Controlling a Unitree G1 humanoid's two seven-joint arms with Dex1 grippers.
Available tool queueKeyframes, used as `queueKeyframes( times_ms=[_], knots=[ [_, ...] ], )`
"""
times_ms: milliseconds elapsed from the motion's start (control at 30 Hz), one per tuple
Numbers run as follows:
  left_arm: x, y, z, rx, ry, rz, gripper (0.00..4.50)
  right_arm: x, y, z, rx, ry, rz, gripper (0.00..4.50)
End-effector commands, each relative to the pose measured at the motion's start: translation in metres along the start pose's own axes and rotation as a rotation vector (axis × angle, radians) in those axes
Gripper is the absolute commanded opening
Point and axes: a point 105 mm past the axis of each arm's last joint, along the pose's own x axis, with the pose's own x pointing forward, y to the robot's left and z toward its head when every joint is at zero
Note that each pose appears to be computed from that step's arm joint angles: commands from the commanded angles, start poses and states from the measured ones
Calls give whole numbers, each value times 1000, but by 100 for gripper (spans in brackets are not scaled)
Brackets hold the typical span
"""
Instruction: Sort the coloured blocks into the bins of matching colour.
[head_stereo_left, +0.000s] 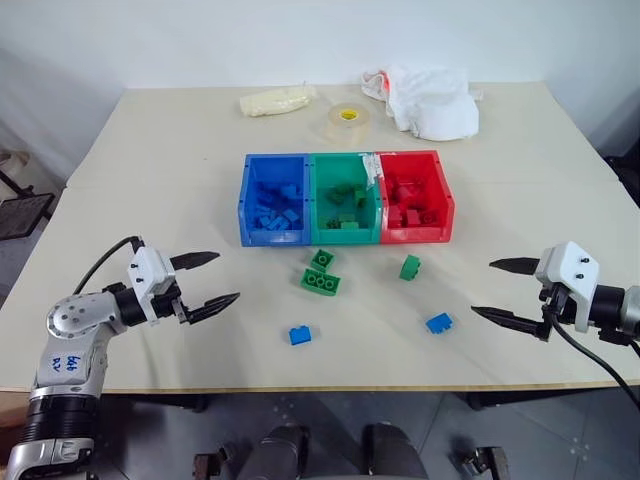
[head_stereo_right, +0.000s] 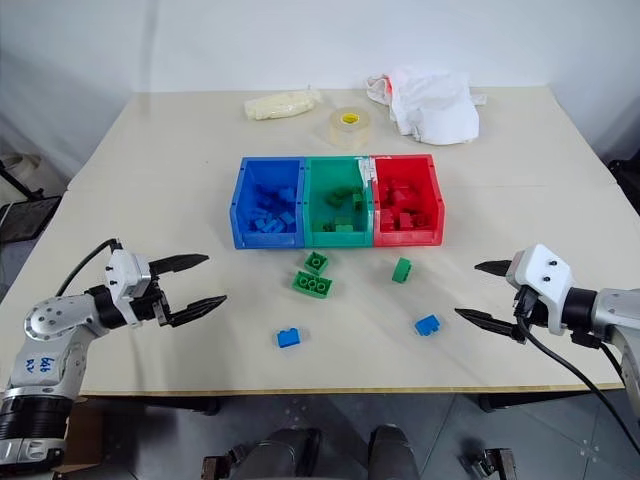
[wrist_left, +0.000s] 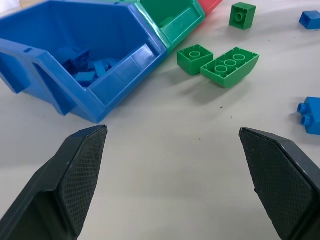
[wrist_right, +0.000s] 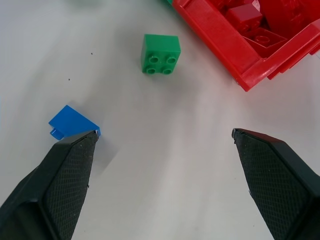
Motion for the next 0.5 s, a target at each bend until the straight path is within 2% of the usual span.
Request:
queueKeyframes(
  times_ms=[33,300,500],
  knots=[
    [2,2,11,23,-31,-1,449,-4,-3,11,-42,-26,-25,450],
    [7,4,6,29,9,25,449,-2,-4,12,-17,-20,-36,450],
    [9,-1,2,-5,14,-24,449,-36,-3,-24,-3,205,-10,450]
  ],
)
